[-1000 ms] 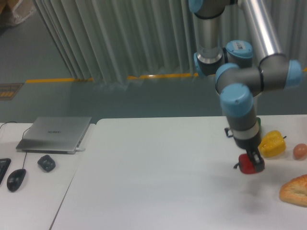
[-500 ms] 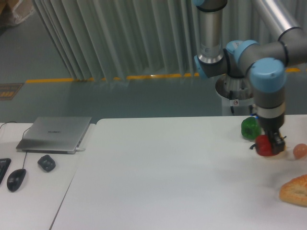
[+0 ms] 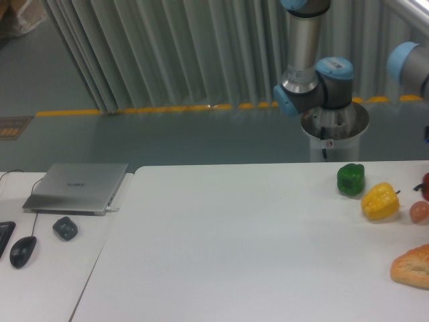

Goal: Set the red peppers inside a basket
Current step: 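Release the pepper into the bin and raise the gripper away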

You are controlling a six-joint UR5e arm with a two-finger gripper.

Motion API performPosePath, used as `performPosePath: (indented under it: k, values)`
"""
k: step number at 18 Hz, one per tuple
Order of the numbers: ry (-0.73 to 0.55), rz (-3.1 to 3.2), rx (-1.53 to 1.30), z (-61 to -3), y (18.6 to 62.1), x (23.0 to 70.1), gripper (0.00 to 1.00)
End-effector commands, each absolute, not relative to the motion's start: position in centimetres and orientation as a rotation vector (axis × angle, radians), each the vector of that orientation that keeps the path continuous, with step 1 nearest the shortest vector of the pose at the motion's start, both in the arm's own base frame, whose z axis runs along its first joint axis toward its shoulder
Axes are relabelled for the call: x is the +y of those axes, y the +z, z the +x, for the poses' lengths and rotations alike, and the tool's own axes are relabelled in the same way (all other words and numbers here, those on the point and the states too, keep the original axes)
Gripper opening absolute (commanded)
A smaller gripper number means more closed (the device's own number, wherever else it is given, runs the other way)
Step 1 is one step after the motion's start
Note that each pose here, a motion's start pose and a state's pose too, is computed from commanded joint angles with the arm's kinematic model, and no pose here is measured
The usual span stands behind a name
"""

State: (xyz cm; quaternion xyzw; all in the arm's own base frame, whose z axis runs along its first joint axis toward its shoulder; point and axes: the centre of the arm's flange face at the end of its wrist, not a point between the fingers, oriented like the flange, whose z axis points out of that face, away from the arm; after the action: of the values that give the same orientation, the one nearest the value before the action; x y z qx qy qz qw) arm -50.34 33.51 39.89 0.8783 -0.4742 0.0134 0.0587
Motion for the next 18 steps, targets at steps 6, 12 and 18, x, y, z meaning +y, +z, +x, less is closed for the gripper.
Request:
performPosePath:
  k: [6,12,18]
  values:
    - [0.013,2.601,-1.537,-55.3,38.3,28.1,0.37]
    - [-0.016,2.533,-1.683,-58.8,36.3,23.9,0.44]
    - [-0.041,2.521,-1.717,-59.6,35.8,22.9,0.61]
